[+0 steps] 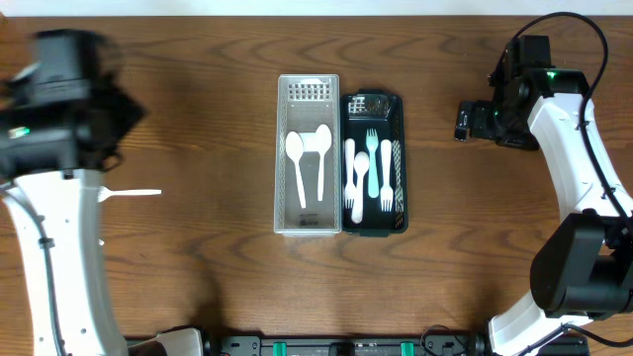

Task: Pack container
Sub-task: 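Swing the left gripper left to a white spoon and grasp it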

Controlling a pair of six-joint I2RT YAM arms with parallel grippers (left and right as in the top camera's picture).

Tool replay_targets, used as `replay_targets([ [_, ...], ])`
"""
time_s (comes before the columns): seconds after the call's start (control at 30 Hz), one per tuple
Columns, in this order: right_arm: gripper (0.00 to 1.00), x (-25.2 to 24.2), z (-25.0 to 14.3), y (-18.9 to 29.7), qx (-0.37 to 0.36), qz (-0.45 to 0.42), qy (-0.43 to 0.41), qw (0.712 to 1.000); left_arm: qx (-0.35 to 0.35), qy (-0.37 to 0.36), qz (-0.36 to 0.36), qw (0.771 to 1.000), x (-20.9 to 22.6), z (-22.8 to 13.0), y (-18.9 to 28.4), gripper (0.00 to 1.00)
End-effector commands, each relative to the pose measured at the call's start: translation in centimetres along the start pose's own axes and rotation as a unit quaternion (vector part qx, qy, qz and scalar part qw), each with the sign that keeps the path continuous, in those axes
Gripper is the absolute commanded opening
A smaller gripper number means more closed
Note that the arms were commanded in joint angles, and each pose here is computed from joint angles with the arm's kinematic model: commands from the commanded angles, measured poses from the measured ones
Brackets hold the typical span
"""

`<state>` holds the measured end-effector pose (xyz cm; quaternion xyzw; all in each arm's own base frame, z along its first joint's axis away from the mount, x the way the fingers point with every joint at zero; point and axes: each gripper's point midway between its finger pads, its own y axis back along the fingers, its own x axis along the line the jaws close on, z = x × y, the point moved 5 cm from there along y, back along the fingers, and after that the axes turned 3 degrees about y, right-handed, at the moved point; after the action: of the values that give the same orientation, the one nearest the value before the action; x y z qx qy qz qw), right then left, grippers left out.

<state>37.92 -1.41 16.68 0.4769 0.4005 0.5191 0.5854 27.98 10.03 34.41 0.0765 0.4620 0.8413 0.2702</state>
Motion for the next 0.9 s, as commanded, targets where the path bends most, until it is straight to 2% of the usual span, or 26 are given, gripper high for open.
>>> replay_targets([
  [0.0, 0.99, 0.0, -0.1, -0.2, 0.005, 0.0, 0.008, 1.0, 0.079, 0.099, 0.035, 0.991, 2.2, -0.3, -4.4, 0.98],
  [0.1, 0.99, 0.0, -0.2, -0.2, 0.006, 0.0, 0.008, 1.0, 0.129, 0.174, 0.081, 0.973, 4.3, -0.9, -8.3, 0.98],
  [0.2, 0.99, -0.1, -0.3, -0.2, 0.009, 0.0, 0.008, 1.0, 0.164, 0.218, 0.126, 0.954, 5.7, -1.9, -12.2, 0.98],
  [0.5, 0.99, -0.1, -0.5, -0.2, 0.013, 0.0, -0.002, 1.0, 0.235, 0.225, 0.137, 0.936, 4.6, -4.4, -21.3, 0.98],
  [0.87, 0.99, -0.1, -0.7, -0.2, 0.019, -0.001, -0.003, 1.0, 0.266, 0.225, 0.159, 0.924, 4.4, -6.6, -27.4, 0.98],
])
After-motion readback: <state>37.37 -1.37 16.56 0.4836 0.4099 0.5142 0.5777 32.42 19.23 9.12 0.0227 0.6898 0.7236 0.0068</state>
